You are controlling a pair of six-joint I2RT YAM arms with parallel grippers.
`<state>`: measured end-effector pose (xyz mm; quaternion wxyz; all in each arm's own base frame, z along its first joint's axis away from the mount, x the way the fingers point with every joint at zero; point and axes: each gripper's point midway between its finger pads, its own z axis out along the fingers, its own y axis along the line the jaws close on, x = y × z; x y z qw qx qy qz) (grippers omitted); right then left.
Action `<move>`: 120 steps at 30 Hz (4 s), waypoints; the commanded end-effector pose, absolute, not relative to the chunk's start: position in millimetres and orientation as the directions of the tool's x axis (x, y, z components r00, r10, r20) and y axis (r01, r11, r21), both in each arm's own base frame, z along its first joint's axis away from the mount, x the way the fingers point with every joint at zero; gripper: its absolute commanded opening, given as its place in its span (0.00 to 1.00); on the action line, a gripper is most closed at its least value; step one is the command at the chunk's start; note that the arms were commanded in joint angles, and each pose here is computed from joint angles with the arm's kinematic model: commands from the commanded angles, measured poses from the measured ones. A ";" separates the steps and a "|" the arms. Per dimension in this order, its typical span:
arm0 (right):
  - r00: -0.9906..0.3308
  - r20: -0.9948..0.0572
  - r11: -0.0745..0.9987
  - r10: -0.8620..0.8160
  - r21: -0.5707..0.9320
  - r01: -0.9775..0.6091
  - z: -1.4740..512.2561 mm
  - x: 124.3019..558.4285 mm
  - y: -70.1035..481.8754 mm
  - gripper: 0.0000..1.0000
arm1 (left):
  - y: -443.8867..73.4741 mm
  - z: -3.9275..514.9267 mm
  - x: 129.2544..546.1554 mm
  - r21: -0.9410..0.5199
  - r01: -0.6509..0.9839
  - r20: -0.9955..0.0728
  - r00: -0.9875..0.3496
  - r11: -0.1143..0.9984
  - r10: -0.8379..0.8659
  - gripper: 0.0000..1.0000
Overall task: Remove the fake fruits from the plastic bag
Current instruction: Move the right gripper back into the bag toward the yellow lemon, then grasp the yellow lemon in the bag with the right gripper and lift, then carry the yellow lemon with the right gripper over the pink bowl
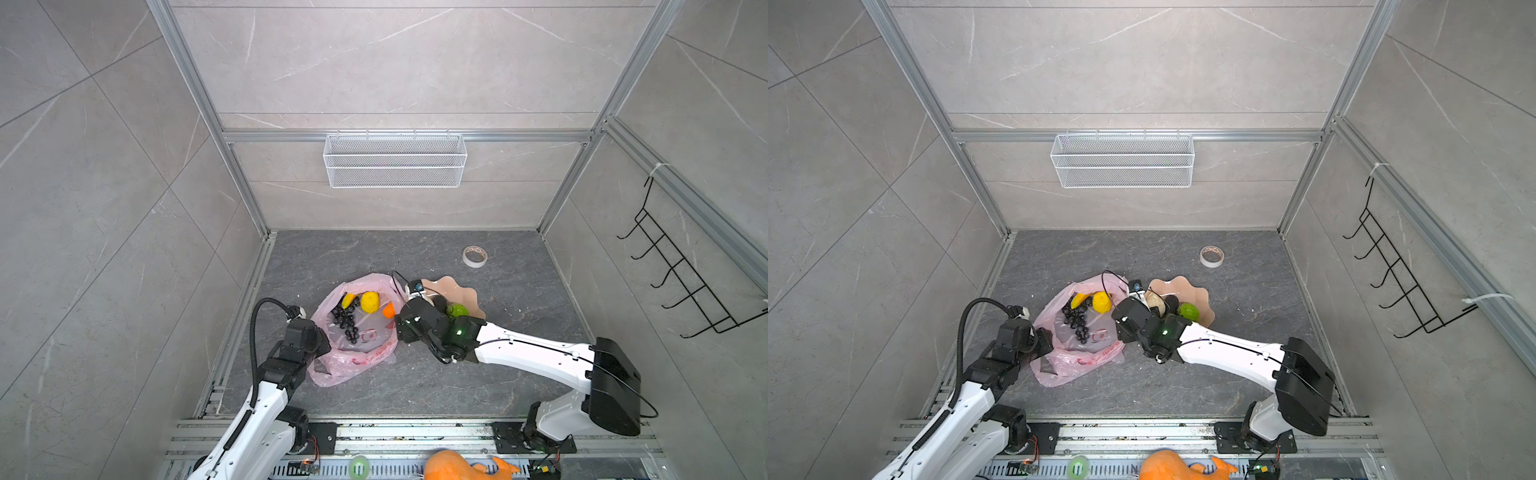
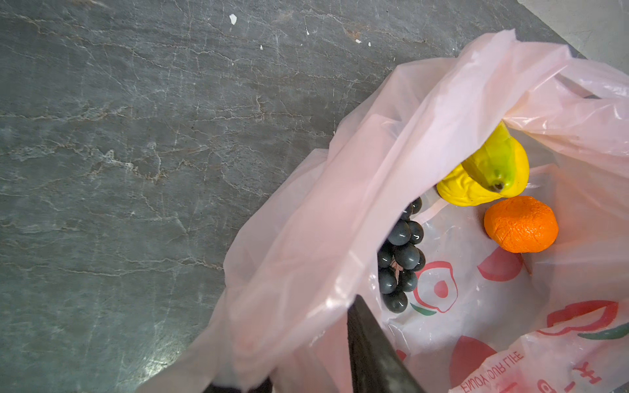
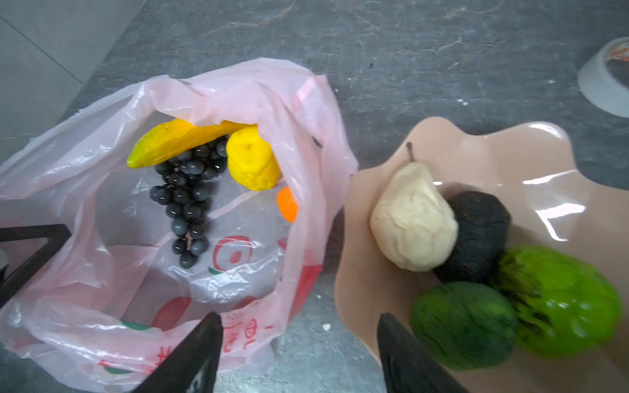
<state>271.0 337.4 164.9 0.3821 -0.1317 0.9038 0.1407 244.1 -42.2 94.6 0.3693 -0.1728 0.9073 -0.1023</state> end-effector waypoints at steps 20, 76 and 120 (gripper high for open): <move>-0.731 -0.645 0.938 -0.222 0.064 -0.341 99.4 348.6 417.8 0.84 | -44.5 105.8 247.3 -0.328 -0.199 -0.671 -0.639 0.924 -0.376 0.38; -0.747 -0.602 0.892 -0.282 0.123 -0.436 113.2 308.2 429.0 0.58 | -44.4 106.4 247.9 -0.331 -0.199 -0.673 -0.635 0.922 -0.379 0.38; -0.794 -0.606 0.997 0.060 0.075 0.017 183.9 352.2 155.6 0.58 | -43.6 105.4 247.9 -0.326 -0.205 -0.671 -0.638 0.923 -0.378 0.38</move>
